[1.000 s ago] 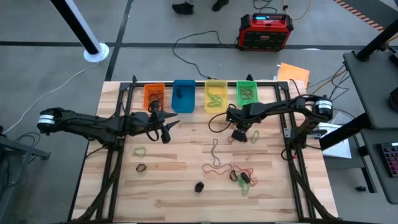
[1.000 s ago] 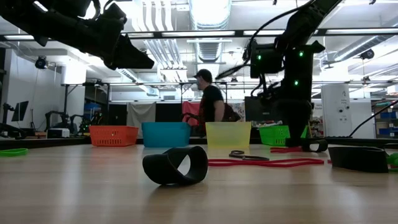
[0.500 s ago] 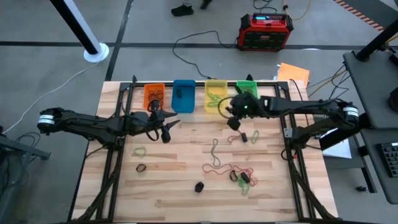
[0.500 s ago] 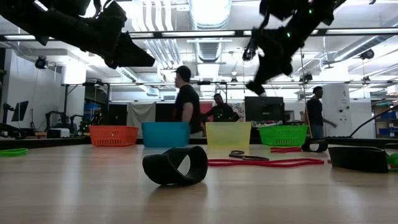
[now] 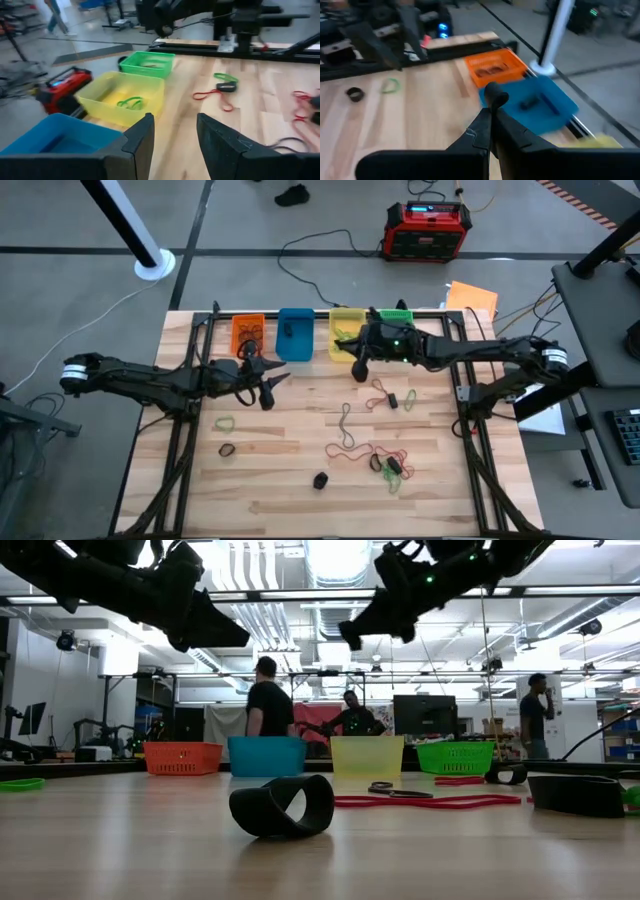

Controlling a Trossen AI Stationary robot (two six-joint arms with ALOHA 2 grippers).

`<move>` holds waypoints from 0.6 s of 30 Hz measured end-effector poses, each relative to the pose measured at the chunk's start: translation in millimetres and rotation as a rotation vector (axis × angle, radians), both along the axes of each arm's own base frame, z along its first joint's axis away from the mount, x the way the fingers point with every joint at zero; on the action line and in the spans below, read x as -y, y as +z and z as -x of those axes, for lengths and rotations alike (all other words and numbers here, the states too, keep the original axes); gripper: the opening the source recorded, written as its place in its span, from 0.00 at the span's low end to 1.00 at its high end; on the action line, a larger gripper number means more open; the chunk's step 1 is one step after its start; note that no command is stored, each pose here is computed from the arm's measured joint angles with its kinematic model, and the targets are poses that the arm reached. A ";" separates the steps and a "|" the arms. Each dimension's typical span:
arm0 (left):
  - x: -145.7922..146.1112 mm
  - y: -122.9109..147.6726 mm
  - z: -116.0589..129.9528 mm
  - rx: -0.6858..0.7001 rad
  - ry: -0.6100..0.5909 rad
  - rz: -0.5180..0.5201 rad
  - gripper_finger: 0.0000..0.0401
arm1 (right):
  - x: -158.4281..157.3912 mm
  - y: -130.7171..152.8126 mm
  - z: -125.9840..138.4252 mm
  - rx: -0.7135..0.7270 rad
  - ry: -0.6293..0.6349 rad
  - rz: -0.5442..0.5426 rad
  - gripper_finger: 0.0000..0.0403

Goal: Sort rubber bands into baskets
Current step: Put the black rubber band into the blue bin

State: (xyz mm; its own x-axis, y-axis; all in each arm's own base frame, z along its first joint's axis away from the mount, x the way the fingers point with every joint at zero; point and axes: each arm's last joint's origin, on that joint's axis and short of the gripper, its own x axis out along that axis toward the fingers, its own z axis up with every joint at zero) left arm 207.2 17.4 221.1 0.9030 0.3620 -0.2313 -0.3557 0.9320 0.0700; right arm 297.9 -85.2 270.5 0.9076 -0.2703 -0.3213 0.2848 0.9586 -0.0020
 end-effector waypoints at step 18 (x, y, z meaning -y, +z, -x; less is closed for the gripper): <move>1.5 10.0 3.1 0.069 -0.052 0.008 0.33 | 40.5 -61.0 -95.8 0.222 -0.063 0.000 0.02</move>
